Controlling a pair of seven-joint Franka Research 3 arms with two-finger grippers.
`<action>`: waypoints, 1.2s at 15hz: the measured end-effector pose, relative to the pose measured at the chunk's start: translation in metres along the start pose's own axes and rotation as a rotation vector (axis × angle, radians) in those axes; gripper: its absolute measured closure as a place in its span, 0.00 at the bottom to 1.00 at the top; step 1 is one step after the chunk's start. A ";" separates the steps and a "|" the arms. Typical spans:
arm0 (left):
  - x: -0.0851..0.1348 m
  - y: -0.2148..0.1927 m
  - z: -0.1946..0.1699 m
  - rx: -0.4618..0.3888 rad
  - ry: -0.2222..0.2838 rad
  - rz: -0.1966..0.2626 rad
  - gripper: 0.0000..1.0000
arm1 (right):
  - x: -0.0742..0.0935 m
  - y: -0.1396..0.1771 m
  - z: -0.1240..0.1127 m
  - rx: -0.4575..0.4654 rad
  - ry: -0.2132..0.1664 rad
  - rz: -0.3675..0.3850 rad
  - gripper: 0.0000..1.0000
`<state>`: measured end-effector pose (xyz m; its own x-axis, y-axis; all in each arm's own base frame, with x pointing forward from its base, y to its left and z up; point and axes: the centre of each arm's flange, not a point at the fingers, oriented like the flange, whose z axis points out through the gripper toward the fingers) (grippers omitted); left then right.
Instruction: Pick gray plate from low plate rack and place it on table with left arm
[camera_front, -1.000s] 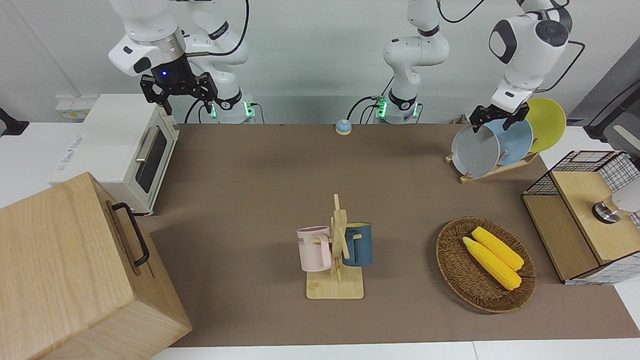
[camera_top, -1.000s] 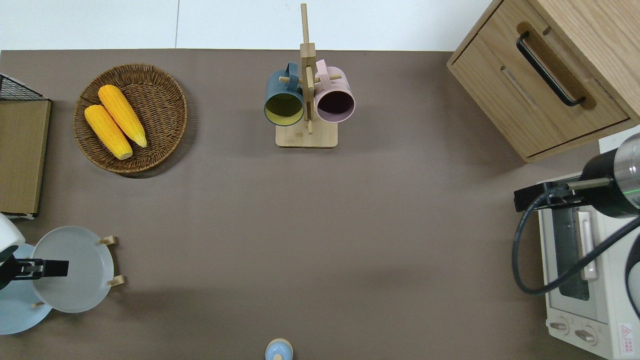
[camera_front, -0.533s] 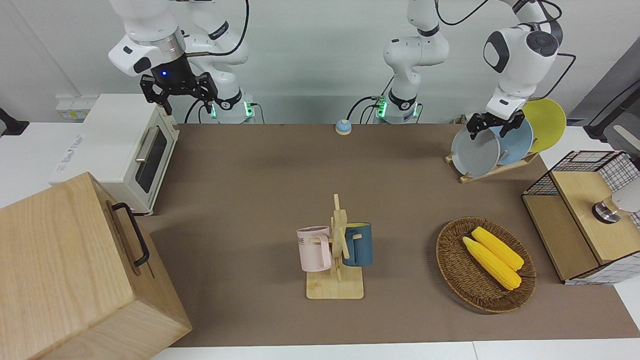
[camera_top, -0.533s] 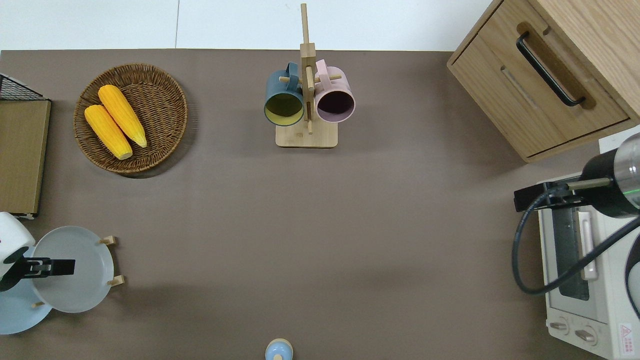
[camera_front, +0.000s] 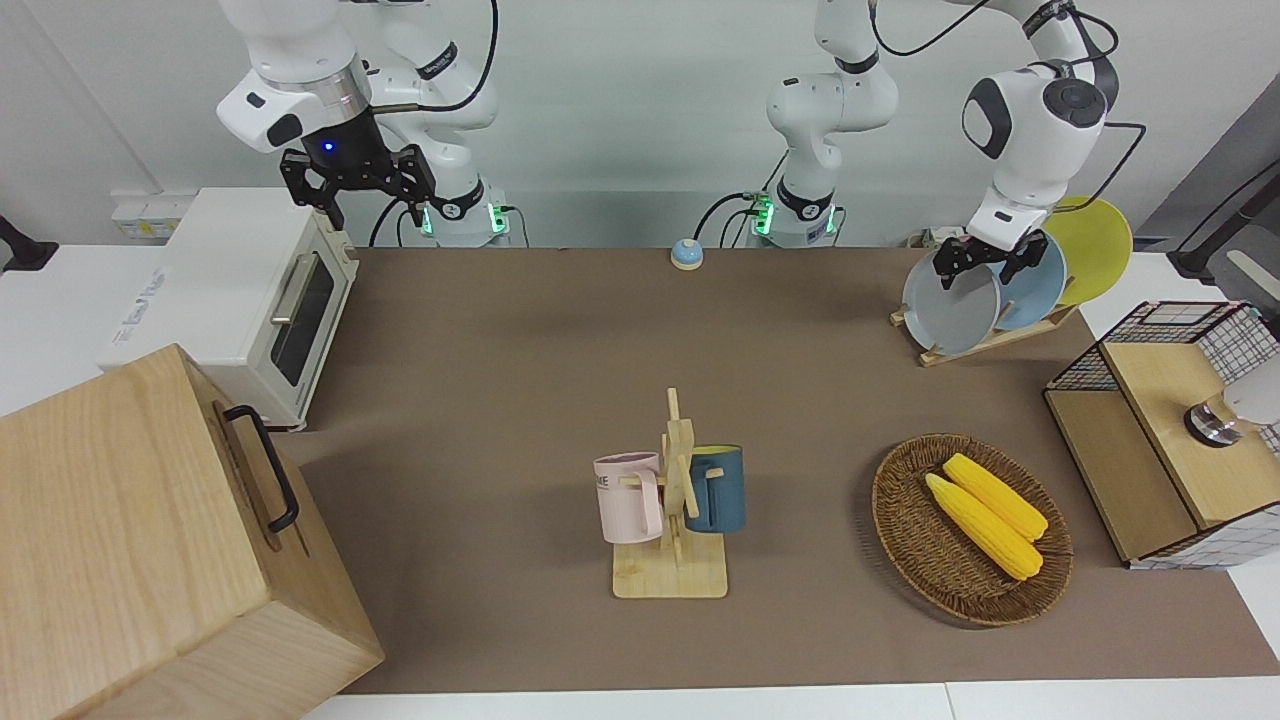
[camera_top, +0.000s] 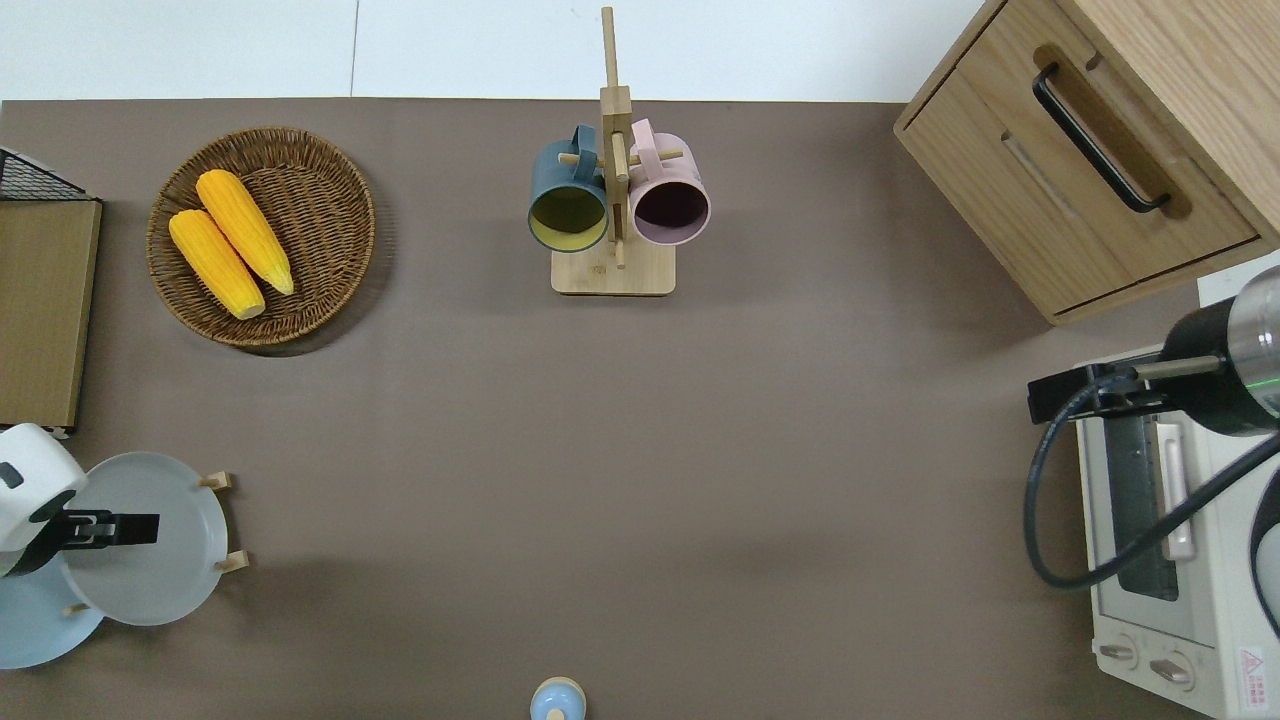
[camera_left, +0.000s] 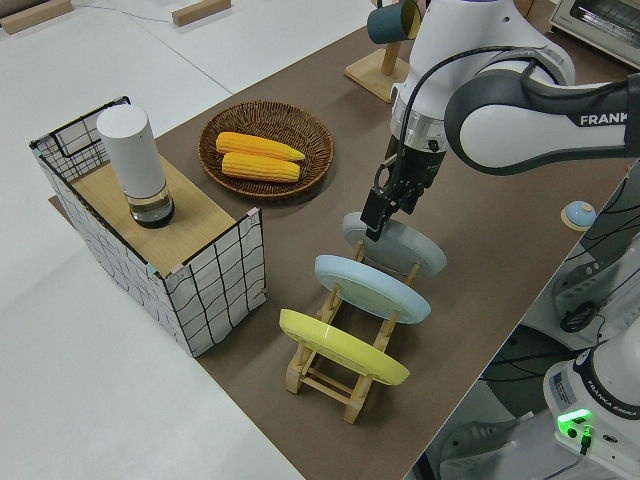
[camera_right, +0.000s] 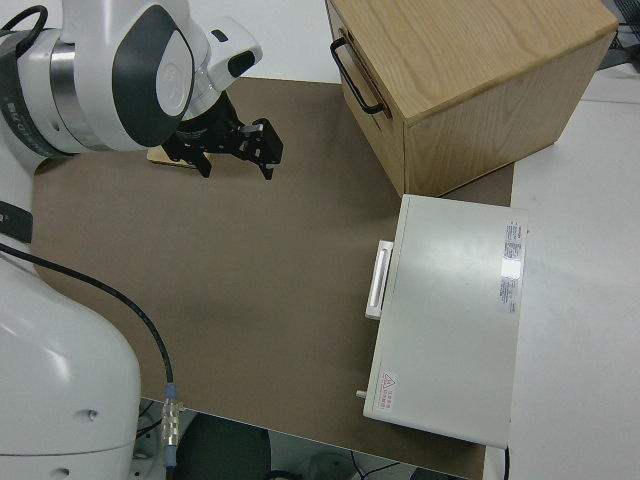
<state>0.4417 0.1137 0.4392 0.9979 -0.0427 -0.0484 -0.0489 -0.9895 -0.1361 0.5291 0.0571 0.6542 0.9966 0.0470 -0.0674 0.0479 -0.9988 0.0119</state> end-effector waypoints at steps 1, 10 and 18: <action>0.001 -0.001 0.007 0.000 -0.002 -0.002 0.00 | 0.000 0.000 0.000 0.000 0.000 0.000 0.01; 0.004 -0.003 0.022 -0.002 -0.016 -0.007 0.31 | 0.000 0.000 0.000 0.000 0.000 0.000 0.01; 0.006 -0.001 0.018 0.001 -0.004 -0.002 0.91 | 0.000 0.000 0.000 0.000 0.000 0.000 0.01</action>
<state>0.4472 0.1172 0.4209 0.9978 -0.0402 -0.0520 -0.0471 -0.9894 -0.1373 0.5292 0.0571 0.6542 0.9966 0.0470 -0.0674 0.0479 -0.9988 0.0119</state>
